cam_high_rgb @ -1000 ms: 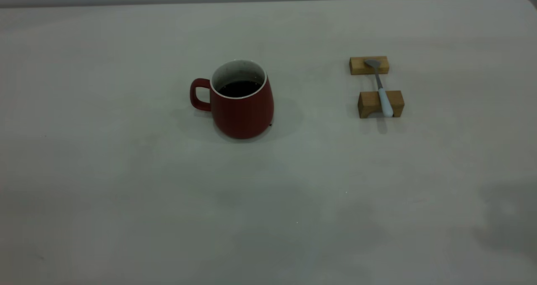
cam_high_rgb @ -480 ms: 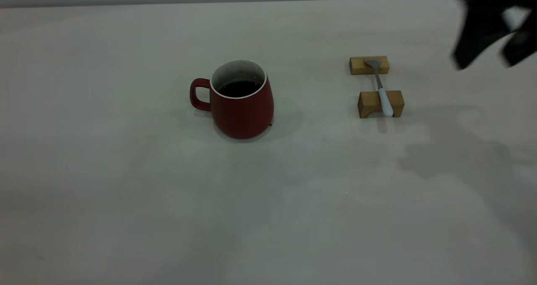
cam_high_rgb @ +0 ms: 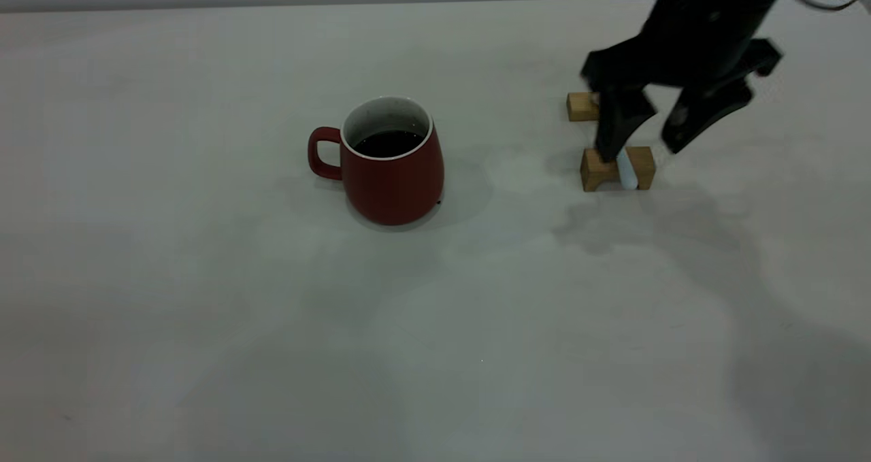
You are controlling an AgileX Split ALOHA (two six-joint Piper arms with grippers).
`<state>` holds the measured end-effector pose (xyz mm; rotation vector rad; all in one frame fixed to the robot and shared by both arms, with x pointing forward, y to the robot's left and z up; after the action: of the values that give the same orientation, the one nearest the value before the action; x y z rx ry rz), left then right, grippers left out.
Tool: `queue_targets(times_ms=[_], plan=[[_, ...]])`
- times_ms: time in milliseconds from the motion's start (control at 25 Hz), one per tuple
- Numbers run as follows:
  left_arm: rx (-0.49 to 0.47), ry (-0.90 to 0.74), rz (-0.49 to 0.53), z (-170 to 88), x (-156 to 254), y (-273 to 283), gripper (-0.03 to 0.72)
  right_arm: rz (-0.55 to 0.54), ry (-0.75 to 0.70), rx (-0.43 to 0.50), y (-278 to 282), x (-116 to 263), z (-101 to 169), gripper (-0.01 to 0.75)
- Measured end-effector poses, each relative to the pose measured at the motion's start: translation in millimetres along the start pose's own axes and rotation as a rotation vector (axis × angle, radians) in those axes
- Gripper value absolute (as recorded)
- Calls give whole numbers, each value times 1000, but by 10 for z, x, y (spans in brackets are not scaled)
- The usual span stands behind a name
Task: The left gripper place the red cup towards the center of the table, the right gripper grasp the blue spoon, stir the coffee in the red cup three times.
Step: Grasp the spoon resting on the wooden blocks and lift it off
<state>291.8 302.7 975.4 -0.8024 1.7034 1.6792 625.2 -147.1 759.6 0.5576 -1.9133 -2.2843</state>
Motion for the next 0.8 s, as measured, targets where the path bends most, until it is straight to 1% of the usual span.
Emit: queue_targets(times_ms=[240,560,680,800], plan=[[0,0,0,0,0,0,243,32,-6,-8,-228,-79,-21,655],[0,0,0,0,0,0,243,58,-12,-7,-407,-33,-50,641],[0,0,0,0,0,0,243,65,-15,-5,-458,-8,-60,622],[0,0,0,0,0,0,243,69,-17,-2,-522,15,-75,582]])
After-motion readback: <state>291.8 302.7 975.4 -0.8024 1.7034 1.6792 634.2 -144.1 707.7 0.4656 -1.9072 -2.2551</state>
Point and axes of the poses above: a point on each arm's last joint axis where the gripper is mounted, y pointing back along that axis away from the gripper, z along the wrist's bending axis when the last joint is at zero, x = y × z, the point moved 9 cm from there along -y, pointing out along that axis toward the gripper, and after that the axes turned 2 degrees about y, right-handed, at the moved point
